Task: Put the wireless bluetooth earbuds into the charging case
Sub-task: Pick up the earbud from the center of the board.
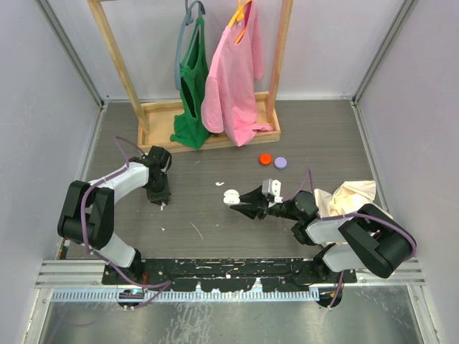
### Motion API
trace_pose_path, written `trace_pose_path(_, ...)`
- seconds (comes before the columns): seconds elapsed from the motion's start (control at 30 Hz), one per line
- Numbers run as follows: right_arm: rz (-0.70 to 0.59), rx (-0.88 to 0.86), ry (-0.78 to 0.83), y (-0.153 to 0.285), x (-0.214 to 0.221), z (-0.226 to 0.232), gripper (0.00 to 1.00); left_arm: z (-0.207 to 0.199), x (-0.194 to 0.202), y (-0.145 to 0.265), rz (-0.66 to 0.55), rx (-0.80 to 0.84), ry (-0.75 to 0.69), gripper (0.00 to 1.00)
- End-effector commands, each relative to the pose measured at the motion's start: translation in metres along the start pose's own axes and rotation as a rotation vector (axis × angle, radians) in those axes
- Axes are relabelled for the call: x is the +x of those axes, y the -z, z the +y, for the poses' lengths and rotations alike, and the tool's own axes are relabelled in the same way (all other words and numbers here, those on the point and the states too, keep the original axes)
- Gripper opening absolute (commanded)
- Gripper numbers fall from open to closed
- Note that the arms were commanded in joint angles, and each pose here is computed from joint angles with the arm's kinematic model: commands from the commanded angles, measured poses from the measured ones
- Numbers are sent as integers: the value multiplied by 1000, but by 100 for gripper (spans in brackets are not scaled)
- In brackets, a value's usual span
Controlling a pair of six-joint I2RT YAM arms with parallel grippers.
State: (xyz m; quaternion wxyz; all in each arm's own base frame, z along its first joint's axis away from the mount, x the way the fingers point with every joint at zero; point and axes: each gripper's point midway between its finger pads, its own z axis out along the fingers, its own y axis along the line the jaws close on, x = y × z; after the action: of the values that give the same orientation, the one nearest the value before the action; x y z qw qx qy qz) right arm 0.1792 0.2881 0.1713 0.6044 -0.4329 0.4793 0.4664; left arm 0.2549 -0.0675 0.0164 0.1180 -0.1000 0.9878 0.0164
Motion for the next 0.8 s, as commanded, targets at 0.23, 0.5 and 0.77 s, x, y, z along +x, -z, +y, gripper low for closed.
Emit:
trace_pose_path(0.23, -79, -15, 75, -5, -23, 0, 1, -35, -13, 27, -75, 213, 64, 6)
trace_pose_path(0.5, -85, -5, 82, -5, -23, -1, 1, -66, -24, 66, -243, 342, 83, 3)
trace_pose_path(0.77, -81, 21, 90, -4, -20, -5, 1, -93, -29, 111, -432, 420, 63, 1)
